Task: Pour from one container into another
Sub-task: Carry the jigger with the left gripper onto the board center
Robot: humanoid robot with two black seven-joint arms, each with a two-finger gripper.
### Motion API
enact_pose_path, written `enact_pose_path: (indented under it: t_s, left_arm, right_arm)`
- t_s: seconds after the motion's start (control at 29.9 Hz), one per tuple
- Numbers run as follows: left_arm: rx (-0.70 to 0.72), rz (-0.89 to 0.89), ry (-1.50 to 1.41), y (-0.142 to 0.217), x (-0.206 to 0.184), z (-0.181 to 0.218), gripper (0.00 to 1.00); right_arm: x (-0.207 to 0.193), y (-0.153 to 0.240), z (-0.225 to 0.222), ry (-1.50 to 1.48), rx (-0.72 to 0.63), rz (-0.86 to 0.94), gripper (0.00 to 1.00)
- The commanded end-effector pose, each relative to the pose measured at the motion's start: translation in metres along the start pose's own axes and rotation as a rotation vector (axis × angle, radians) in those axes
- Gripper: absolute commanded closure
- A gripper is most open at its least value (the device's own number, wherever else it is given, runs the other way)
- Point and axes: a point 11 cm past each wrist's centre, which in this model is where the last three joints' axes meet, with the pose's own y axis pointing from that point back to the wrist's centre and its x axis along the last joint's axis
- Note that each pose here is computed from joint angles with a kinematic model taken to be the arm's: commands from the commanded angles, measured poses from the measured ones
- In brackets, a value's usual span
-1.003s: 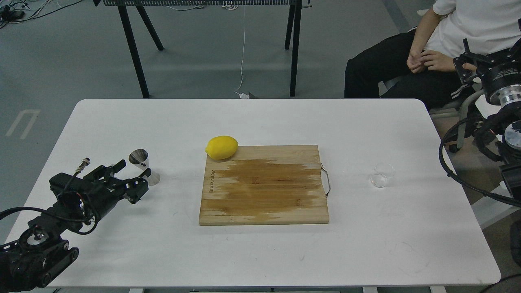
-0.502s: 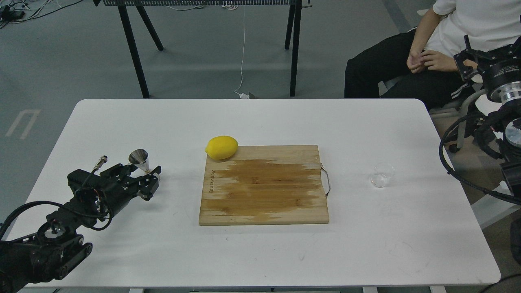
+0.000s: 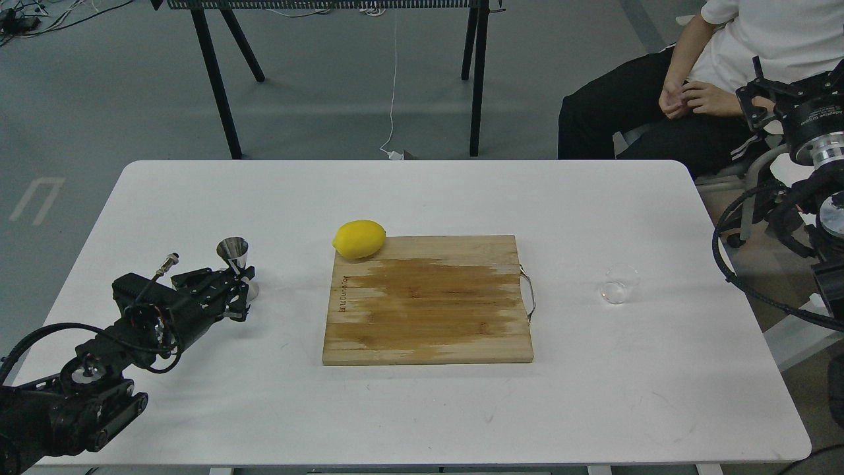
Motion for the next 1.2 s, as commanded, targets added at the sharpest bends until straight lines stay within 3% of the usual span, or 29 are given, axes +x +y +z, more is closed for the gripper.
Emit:
enact_pose_path:
  t_s: [0.0, 0.33, 0.47, 0.6, 0.87, 1.17]
  left_arm:
    - [-0.011, 0.028, -0.004, -0.007, 0.013, 0.001, 0.94]
    - [-0.170, 0.139, -0.203, -0.051, 0.095, 0.029, 0.94]
    - [-0.267, 0.174, -0.267, -0.075, 0.122, 0.065, 0.94]
    - [-0.415, 0.198, -0.301, -0.098, 0.134, 0.133, 0.94]
    - [-0.655, 0.129, -0.424, -0.103, 0.098, 0.229, 0.93]
    - [-0.649, 0.104, -0.410, -0.105, 0.085, 0.238, 0.92]
  right_arm:
    - [0.000, 0.000, -0.001, 0.001, 0.001, 0.001, 0.00]
    - [0.007, 0.004, -0.017, 0.029, 0.018, 0.014, 0.00]
    - [0.012, 0.007, -0.031, 0.050, 0.032, 0.024, 0.00]
    - [0.018, 0.010, -0.033, 0.057, 0.033, 0.036, 0.00]
    - [0.024, 0.014, -0.032, 0.059, 0.030, 0.048, 0.00]
    - [0.027, 0.016, -0.032, 0.060, 0.029, 0.055, 0.00]
